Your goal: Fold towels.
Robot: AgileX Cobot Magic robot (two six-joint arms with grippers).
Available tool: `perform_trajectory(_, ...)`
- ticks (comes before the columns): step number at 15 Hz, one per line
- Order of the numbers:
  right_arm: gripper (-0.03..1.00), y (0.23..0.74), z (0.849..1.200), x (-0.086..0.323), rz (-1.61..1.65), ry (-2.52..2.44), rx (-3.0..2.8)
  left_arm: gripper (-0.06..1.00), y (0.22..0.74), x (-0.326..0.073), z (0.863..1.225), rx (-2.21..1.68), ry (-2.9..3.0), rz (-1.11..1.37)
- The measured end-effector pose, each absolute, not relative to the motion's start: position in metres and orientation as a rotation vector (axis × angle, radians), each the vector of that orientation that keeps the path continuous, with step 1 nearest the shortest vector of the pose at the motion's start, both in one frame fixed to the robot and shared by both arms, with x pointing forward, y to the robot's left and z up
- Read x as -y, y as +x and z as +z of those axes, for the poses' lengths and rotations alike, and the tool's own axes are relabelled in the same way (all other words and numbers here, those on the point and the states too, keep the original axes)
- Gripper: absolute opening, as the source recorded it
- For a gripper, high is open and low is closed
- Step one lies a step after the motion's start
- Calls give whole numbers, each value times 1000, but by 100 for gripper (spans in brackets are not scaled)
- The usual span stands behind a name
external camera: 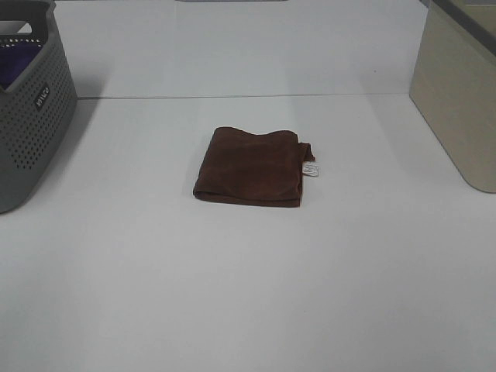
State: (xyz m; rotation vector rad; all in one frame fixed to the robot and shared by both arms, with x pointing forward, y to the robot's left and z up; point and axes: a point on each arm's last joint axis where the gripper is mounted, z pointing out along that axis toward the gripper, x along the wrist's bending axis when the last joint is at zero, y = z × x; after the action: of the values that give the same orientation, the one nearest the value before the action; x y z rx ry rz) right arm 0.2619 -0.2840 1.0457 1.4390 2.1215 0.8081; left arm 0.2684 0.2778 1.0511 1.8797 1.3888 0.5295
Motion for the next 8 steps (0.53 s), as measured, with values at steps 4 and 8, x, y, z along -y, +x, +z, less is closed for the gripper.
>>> perform_trajectory(4,87,250,1047,285,894,1466,-2023,85,270,-279,1051,-1385,1881,552)
perform_trajectory(8,87,250,1048,285,930,1535,-1992,85,270,-279,1051,-1385,1881,555)
